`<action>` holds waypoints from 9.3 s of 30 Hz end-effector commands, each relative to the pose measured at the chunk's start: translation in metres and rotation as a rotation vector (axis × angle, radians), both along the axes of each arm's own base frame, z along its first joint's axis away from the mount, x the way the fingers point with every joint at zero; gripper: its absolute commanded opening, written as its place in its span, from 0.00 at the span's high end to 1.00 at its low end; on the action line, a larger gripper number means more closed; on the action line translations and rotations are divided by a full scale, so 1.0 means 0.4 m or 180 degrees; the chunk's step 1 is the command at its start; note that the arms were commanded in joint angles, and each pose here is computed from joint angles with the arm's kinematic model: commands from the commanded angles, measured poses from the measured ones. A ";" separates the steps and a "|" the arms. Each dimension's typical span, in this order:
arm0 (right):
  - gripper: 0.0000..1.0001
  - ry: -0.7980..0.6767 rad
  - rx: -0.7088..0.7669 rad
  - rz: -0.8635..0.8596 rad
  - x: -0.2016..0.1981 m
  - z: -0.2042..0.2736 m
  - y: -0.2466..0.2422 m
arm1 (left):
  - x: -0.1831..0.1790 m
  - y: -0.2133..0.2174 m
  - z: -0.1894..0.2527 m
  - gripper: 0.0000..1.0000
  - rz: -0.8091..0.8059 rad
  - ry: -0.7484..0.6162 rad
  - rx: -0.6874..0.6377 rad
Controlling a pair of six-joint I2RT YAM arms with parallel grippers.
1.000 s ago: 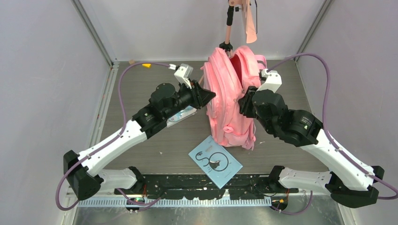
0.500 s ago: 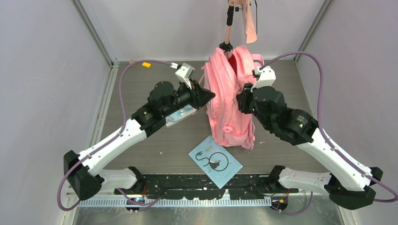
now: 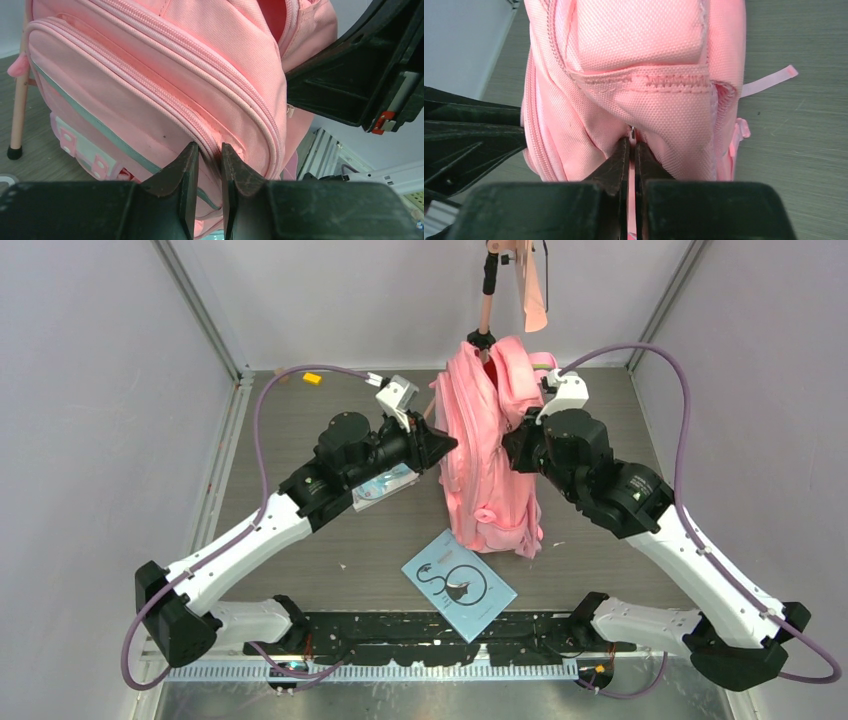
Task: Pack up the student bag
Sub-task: Zip the student bag at the center of the board.
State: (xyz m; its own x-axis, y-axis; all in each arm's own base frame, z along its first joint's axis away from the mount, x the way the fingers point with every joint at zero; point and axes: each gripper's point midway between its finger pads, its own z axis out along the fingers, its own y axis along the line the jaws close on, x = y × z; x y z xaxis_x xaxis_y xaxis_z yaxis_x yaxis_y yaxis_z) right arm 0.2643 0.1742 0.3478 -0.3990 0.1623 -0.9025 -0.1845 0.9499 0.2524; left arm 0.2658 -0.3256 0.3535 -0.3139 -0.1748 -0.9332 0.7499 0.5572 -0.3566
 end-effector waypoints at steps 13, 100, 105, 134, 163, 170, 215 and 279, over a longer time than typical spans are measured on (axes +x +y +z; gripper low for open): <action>1.00 -0.0359 0.1668 0.0069 -0.019 0.315 0.043 | -0.025 -0.017 -0.017 1.00 -0.0504 -0.0616 0.0516; 1.00 -0.0895 -0.0262 -0.1029 0.116 0.192 -0.152 | -0.170 -0.163 0.125 1.00 -0.0898 -0.0600 0.0179; 1.00 -0.1091 -0.0298 -0.0973 0.132 0.253 -0.167 | -0.245 -0.240 0.154 1.00 -0.1163 -0.0789 0.0226; 1.00 -0.1216 -0.0103 -0.0541 0.145 0.289 -0.242 | -0.272 -0.258 0.119 0.41 -0.0667 -0.1014 0.0773; 1.00 -0.1069 -0.0056 0.0013 0.047 0.262 -0.198 | 0.266 0.024 0.162 0.04 -0.1558 -0.0962 -0.0358; 1.00 -0.1033 -0.0100 0.0003 0.059 0.256 -0.197 | 0.285 0.007 0.153 0.14 -0.1685 -0.0900 -0.0474; 1.00 -0.1091 -0.0138 -0.0283 0.105 0.261 -0.222 | -0.021 -0.172 0.266 0.13 -0.0388 -0.2757 0.1277; 1.00 -0.1196 -0.0070 -0.0275 0.062 0.270 -0.234 | 0.059 -0.203 0.314 0.96 -0.0482 -0.2605 0.1594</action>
